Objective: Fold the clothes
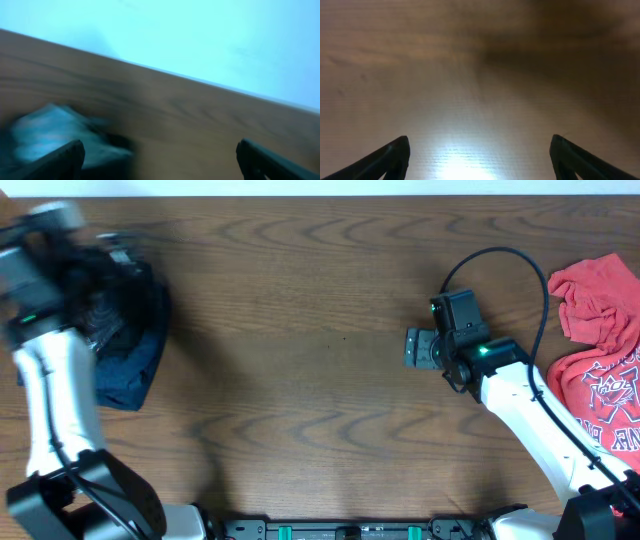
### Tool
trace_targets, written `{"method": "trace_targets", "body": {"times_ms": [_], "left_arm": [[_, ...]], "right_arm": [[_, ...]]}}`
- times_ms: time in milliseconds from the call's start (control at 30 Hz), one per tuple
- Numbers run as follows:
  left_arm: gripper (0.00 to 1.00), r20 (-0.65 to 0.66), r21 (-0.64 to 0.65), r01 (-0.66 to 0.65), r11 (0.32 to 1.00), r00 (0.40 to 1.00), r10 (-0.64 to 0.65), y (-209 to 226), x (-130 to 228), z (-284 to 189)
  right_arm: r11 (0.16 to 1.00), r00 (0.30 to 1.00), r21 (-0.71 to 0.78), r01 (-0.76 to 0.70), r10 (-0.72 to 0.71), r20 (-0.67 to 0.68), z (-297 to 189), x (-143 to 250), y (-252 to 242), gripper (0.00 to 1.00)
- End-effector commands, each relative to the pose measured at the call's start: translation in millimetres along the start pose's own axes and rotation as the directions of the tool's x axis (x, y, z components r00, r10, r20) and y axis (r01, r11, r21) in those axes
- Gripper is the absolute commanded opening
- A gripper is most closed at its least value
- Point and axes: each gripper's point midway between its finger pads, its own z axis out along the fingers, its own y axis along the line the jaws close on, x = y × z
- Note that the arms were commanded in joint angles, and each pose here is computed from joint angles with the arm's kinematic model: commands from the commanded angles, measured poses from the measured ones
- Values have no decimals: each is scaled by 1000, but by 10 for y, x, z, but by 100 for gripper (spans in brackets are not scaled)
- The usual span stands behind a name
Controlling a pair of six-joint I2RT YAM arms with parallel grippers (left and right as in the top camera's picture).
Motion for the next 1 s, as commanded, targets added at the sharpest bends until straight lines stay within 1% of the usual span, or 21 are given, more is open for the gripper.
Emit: {"method": "trace_targets", "body": {"times_ms": [0,33,100,167,233,333,400,533,633,767,867,967], "left_arm": [[98,-124,41,-73,996,989,78,-554,356,255],[98,-178,59,-96,994,979,105,-762,528,321],[98,-257,67,-135,988,955,148,-1034,800,401],[98,-345,83,-204,975,912,220,-1289,1125,441],[98,-423,123,-284,951,852,309,-1481,1425,411],[98,-517,119,-334,935,783,346,-1551,1703,266],[98,-550,122,-331,936,762,342,-1552,1764,142],[98,-561,86,-296,951,775,291,-1534,1663,-236],[98,-516,48,-318,947,804,296,-1521,1481,-530],[98,-409,6,-321,947,864,295,-1533,1244,-917],[98,-308,-37,-311,950,908,286,-1501,1120,-1198],[98,-193,-36,-283,958,943,271,-1521,1060,-1451]], "right_arm": [[999,998,-29,-31,32,54,-53,-171,-12,91],[998,997,-37,-42,44,69,-53,-221,-30,93],[997,994,-36,-64,67,91,-52,-300,-101,96],[998,991,-29,-56,59,118,-53,-392,-199,98],[999,989,-36,-15,20,144,-58,-487,-282,98],[1000,986,-16,23,-20,166,-76,-584,-457,97],[1000,988,4,27,-28,151,-116,-606,-568,99],[999,993,45,23,-28,112,-362,-627,-679,99],[997,989,73,-16,5,149,-610,-649,-738,99],[991,974,81,-104,84,210,-994,-590,-797,99],[992,958,59,-107,87,273,-1297,-500,-781,99],[992,929,59,-114,85,361,-1587,-359,-816,99]]}}
